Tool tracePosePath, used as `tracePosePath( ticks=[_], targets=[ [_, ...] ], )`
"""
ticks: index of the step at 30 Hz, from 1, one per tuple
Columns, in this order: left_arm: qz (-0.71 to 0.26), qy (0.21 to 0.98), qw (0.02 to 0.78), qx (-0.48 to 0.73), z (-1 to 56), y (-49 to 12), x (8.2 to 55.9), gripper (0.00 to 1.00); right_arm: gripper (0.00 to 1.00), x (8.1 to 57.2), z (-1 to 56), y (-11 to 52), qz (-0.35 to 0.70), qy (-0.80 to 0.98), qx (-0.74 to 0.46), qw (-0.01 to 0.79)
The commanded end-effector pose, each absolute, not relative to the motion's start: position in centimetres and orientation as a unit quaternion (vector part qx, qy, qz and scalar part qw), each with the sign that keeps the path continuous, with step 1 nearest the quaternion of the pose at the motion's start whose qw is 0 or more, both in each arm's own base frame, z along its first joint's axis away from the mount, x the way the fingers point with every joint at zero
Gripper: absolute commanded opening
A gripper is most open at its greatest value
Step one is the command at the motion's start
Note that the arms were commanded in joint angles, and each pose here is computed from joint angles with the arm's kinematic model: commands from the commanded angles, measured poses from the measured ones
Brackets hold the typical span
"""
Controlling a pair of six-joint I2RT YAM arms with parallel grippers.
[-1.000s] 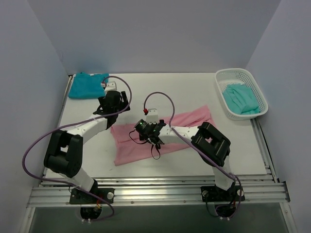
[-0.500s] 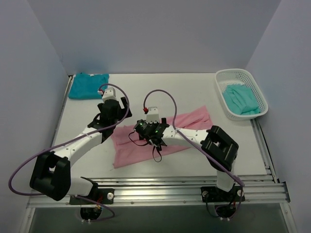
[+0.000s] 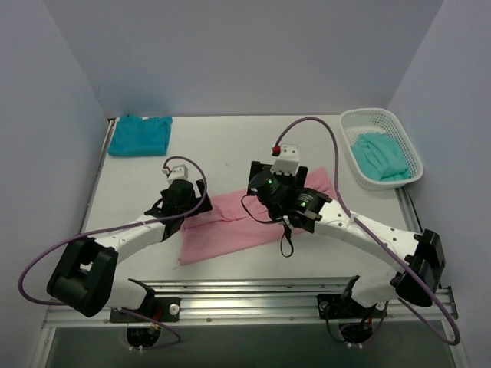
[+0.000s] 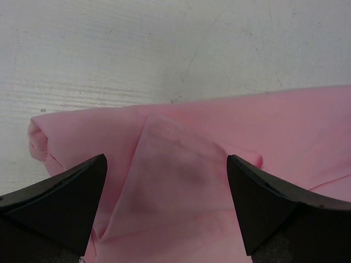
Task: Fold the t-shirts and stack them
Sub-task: Fold the tshirt
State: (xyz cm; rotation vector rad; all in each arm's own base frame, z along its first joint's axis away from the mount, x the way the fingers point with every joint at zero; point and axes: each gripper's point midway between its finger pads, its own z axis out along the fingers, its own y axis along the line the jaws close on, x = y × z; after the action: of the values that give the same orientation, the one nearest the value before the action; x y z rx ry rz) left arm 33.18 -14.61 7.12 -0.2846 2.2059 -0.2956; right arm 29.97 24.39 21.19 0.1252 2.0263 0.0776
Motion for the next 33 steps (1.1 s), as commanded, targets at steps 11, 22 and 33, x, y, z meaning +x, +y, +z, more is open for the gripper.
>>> tracePosePath(
  ticks=[11,22,33],
  targets=[
    [-0.147,0.868,0.46,-0.117,6.6,-16.1,35.2,0.9,0.96,29.5,22.2,18.4,-0.024,0.834,0.087,0.544],
    [-0.156,0.872,0.453,-0.104,5.2,-17.3,36.1,0.24,0.96,30.2,21.8,17.6,-0.031,0.835,0.093,0.541],
    [-0.155,0.866,0.464,-0.107,6.5,-16.7,35.5,0.02,0.96,30.4,21.1,17.8,-0.032,0.839,0.089,0.536]
  ],
)
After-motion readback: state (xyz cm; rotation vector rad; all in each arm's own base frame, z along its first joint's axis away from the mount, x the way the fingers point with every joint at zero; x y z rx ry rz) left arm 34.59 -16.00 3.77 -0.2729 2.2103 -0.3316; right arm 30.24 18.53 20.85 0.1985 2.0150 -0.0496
